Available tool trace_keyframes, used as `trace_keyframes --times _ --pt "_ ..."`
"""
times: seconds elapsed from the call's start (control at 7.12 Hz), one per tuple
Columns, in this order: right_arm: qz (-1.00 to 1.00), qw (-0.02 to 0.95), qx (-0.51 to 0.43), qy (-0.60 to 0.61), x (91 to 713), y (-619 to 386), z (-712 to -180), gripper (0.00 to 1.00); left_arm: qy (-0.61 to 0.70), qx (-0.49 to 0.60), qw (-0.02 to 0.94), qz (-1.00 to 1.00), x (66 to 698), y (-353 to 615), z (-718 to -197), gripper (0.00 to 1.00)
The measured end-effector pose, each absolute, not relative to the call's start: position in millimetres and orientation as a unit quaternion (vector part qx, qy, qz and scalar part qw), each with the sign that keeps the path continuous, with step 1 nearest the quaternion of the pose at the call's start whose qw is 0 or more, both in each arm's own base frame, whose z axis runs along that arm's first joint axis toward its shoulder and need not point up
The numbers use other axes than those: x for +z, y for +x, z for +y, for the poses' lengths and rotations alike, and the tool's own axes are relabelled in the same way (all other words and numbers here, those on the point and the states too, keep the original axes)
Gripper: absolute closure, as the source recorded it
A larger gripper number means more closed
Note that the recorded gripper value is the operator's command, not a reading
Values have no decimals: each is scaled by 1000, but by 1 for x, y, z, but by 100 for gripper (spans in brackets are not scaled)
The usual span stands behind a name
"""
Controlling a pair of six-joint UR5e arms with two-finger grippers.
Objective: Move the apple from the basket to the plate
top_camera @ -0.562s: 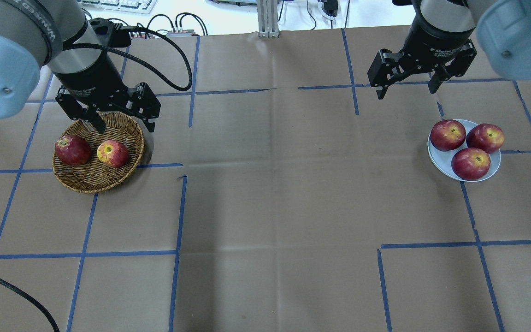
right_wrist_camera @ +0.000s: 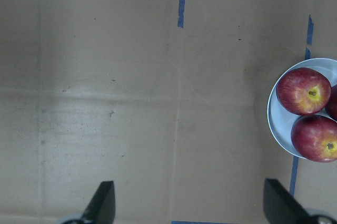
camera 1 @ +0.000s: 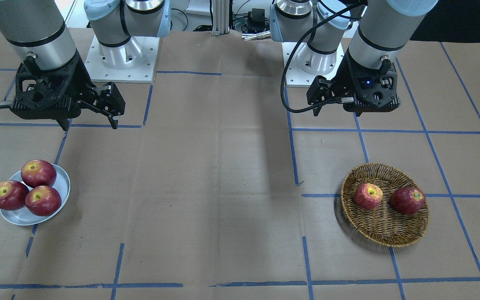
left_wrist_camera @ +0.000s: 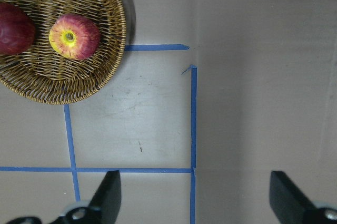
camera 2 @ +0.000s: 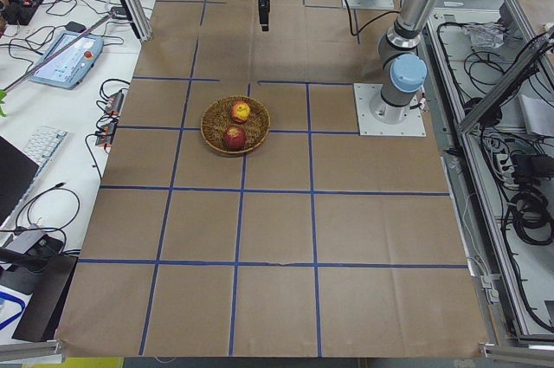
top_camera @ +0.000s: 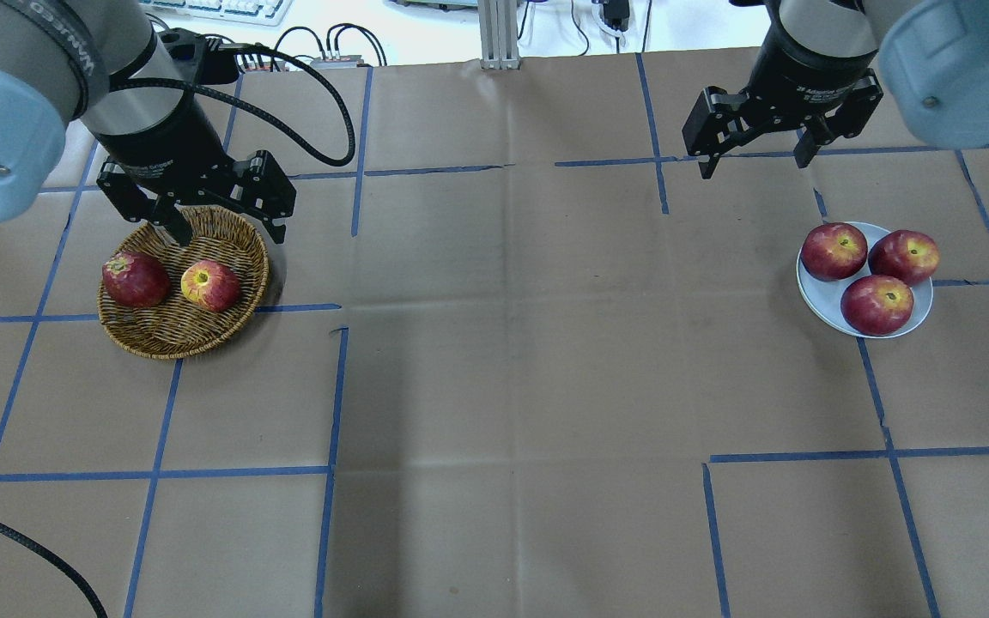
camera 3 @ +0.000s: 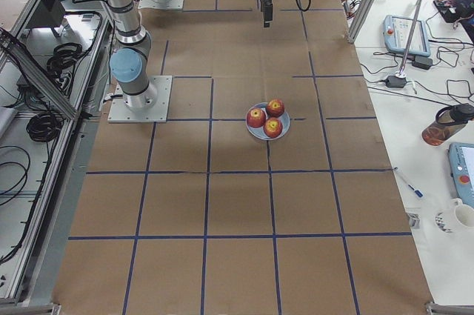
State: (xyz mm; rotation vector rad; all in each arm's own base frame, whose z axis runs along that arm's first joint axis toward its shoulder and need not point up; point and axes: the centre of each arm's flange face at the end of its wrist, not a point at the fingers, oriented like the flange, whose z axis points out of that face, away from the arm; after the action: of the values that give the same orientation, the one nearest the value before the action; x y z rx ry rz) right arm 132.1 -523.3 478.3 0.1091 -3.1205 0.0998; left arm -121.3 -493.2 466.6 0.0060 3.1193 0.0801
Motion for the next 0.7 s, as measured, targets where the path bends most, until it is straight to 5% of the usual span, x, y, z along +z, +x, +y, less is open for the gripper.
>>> trace_keyframes --times 0.7 --pt "-999 9 32 35 478 132 -524 0 6 17 12 1000 471 -121 -494 1"
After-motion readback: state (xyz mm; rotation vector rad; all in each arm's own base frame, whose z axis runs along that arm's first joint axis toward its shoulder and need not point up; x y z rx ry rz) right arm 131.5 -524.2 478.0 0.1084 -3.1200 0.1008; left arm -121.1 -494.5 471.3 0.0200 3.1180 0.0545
